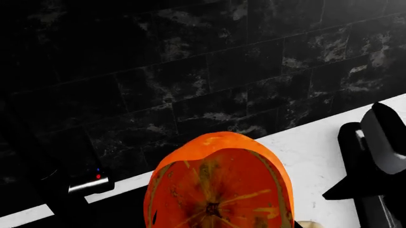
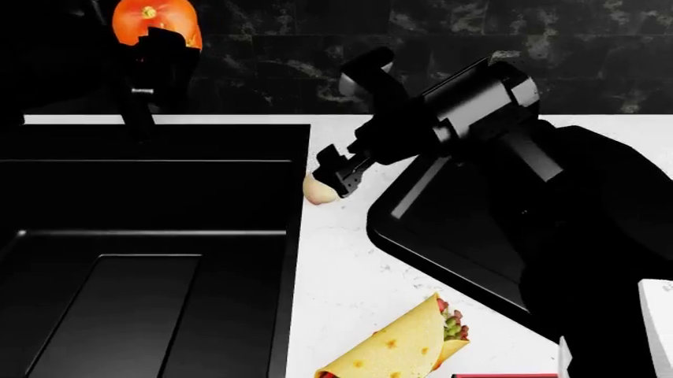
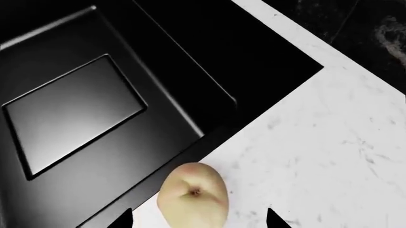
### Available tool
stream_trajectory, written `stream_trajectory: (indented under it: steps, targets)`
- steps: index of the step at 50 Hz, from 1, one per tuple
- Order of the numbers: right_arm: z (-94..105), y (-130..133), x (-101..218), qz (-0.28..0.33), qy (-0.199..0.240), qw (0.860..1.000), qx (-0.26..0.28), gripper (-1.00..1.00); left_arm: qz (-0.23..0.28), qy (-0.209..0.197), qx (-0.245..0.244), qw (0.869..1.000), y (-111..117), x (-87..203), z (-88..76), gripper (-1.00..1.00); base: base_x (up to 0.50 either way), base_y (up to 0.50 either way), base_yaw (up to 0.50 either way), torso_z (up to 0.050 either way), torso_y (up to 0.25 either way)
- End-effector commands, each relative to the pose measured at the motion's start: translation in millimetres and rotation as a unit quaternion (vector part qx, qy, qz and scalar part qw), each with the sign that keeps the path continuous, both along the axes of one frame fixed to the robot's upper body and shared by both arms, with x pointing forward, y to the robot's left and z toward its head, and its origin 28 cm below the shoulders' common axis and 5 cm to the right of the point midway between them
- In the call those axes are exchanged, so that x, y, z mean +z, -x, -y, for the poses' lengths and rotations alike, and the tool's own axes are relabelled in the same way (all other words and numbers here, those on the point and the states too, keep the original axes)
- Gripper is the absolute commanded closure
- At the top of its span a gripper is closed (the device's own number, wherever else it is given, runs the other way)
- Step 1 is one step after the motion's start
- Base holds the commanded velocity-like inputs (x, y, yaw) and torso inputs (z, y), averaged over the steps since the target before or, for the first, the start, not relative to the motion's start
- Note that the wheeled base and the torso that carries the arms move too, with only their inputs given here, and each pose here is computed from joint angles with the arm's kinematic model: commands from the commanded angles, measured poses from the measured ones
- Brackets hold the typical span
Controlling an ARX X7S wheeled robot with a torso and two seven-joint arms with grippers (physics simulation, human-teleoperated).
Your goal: Pick up the fruits and vegetables and place them in the sink. Turn on the sink faucet to wash them. Then turn the sink off and put them in the tray.
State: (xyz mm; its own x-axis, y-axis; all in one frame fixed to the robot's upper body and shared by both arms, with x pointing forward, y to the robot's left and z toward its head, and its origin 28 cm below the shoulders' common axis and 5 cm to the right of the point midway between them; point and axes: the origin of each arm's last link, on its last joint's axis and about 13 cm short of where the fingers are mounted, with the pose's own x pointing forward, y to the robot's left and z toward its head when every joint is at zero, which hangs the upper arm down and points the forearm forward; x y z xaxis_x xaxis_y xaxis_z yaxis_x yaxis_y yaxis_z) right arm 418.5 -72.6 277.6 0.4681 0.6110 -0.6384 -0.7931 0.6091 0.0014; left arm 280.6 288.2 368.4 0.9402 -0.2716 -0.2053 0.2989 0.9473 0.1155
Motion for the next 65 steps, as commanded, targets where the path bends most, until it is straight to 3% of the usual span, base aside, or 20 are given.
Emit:
stream_trajectory:
  steps: [1, 5, 15, 20, 34, 55, 65]
  targets:
    - [-2.0, 0, -8, -0.007, 0.008, 1.0, 0.006, -1.0, 0.011, -0.001, 0.005, 1.0, 0, -3, -1.1, 1.0, 0.0, 0.0, 0.0, 0.0, 0.0]
    - [-3.5, 0, -8, 0.0, 0.004, 1.0, 0.01, -1.0, 0.012, -0.001, 0.005, 1.0, 1, -3, -1.1, 1.0, 0.0, 0.0, 0.0, 0.0, 0.0]
    - [-12.9, -7, -1, 0.08, -0.057, 0.994, 0.041, -1.0, 0.01, -0.003, 0.001, 1.0, 2, -5, -0.3, 1.0, 0.0, 0.0, 0.0, 0.0, 0.0]
    - [-13.2, -8, -2, 0.092, -0.062, 0.993, 0.039, -1.0, 0.011, -0.003, 0.0, 1.0, 3, -5, 0.5, 1.0, 0.0, 0.0, 0.0, 0.0, 0.0]
    - [-12.4, -7, -11, 0.075, -0.056, 0.995, 0.03, -1.0, 0.016, -0.008, -0.02, 1.0, 6, -9, 1.8, 1.0, 0.0, 0.0, 0.0, 0.0, -0.192]
    - [-12.7, -5, -30, 0.032, -0.036, 0.998, 0.042, -1.0, 0.005, -0.003, -0.018, 1.0, 5, -19, -0.2, 1.0, 0.0, 0.0, 0.0, 0.0, 0.0]
    - [-6.9, -4, -37, 0.024, -0.024, 0.999, 0.013, -1.0, 0.004, -0.003, -0.017, 1.0, 6, -21, 0.2, 1.0, 0.0, 0.0, 0.0, 0.0, 0.0]
